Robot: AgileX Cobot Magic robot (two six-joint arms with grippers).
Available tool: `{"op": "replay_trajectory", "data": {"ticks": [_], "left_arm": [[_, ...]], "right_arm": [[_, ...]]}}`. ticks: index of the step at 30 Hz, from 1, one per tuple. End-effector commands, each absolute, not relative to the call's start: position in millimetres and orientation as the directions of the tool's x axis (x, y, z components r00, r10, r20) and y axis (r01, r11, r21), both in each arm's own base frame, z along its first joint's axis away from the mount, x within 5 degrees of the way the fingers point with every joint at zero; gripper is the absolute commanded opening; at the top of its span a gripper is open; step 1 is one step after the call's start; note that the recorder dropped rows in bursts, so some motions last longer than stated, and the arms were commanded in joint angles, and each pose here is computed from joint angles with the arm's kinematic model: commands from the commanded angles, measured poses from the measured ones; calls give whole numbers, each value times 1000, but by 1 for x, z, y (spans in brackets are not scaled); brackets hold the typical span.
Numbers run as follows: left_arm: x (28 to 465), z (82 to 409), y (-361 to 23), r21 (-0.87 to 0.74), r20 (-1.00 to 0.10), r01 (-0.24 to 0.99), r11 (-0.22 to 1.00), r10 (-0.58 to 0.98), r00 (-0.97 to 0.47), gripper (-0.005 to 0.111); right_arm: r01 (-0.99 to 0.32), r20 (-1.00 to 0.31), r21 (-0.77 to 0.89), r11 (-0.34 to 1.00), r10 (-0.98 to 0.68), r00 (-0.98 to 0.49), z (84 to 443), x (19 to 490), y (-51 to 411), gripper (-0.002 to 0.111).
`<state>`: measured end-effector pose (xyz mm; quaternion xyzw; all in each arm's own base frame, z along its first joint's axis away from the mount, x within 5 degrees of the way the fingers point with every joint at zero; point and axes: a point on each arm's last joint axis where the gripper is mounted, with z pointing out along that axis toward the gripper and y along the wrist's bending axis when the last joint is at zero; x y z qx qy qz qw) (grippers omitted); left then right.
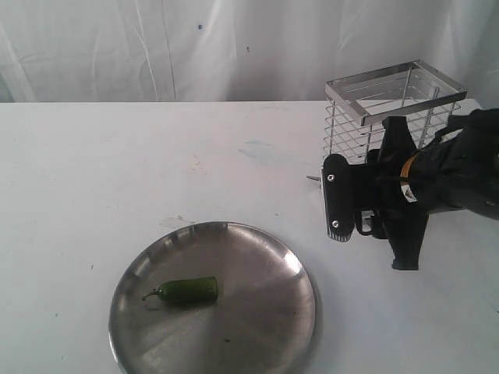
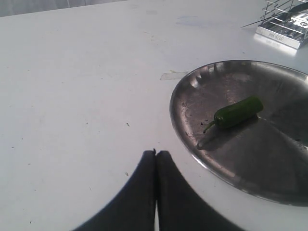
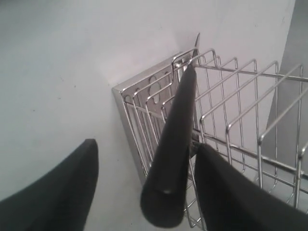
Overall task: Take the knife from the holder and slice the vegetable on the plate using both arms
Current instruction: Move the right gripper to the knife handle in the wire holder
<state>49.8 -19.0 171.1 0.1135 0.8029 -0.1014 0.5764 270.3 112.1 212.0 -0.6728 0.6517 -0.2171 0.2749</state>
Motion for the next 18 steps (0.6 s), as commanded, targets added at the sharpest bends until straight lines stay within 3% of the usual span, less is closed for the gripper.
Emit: {"op": "replay_trajectory", "data": {"ticks": [1,8,18], "left_arm": [[49,170,-19,-42,-947,299,953,57,-316,0],[49,170,-19,-42,-947,299,953,57,-316,0],[49,170,-19,-42,-947,299,953,57,-316,0]], "right_arm": [[-741,-57,-671,7,-997,42,214,274,111,47],[-736,-62,-677,14,-997,37,215,275,111,29],[-734,-155,-661,156,-985,-70,217,274,111,3]]}}
